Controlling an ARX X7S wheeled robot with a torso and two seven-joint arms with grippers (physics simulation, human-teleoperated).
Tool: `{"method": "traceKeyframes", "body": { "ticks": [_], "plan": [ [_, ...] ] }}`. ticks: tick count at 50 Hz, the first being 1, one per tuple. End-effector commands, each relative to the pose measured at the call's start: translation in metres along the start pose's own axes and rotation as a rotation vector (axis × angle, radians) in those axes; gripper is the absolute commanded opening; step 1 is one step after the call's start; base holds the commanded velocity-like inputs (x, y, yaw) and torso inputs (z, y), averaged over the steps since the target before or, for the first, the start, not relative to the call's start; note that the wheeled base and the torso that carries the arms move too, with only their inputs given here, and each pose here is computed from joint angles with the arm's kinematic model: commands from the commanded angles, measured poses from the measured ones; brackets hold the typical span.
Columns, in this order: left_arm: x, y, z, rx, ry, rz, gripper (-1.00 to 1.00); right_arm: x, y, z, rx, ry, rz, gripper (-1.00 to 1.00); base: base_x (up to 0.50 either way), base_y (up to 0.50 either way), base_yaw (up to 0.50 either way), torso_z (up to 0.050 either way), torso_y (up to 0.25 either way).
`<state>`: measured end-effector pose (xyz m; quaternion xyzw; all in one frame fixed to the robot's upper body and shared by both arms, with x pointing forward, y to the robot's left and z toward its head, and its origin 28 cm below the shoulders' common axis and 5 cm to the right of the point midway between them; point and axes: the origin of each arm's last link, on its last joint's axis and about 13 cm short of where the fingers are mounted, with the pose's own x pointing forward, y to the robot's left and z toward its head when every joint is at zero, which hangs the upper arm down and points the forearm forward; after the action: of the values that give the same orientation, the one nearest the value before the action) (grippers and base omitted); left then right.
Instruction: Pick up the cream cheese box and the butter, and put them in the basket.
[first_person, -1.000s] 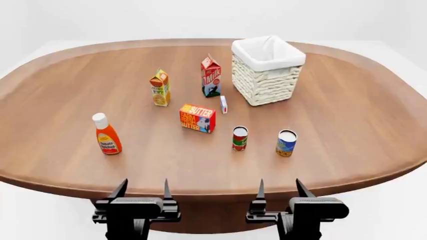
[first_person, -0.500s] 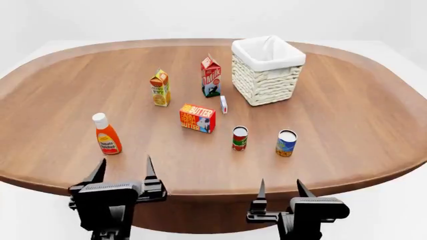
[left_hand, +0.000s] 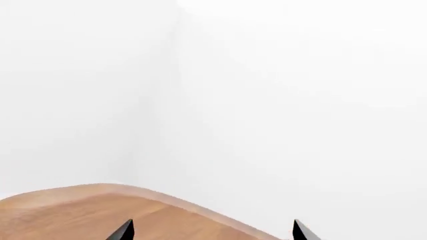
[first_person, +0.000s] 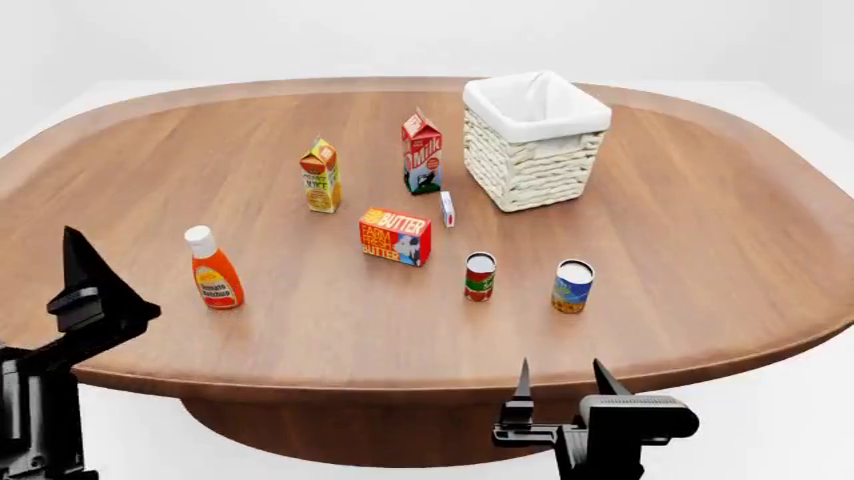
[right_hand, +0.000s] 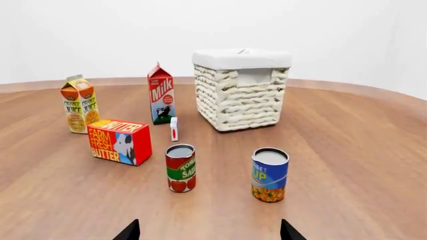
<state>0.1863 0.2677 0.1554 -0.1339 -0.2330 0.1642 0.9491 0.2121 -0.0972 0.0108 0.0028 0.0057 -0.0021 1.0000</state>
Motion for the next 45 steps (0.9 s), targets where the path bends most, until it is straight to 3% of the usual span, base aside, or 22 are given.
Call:
{"method": "traceKeyframes", "body": {
  "ticks": [1, 28, 45],
  "plan": [
    [0.0021, 0.0055, 0.0254, -0.046, -0.058, 0.052, 1.00, -0.0008, -0.0002, -0.0002, 0.001, -0.001, 0.001, 1.00, 0.00, 0.00, 0.00, 0.000, 0.000],
    [0.0015, 0.0065, 0.0321, -0.061, -0.060, 0.052, 1.00, -0.0008, 0.0009, 0.0024, -0.047, -0.041, 0.017, 1.00, 0.00, 0.00, 0.00, 0.000, 0.000],
    [0.0008, 0.0074, 0.0332, -0.067, -0.059, 0.051, 1.00, -0.0026, 0.0017, 0.0031, -0.056, -0.059, 0.016, 1.00, 0.25, 0.00, 0.00, 0.000, 0.000]
  ]
}}
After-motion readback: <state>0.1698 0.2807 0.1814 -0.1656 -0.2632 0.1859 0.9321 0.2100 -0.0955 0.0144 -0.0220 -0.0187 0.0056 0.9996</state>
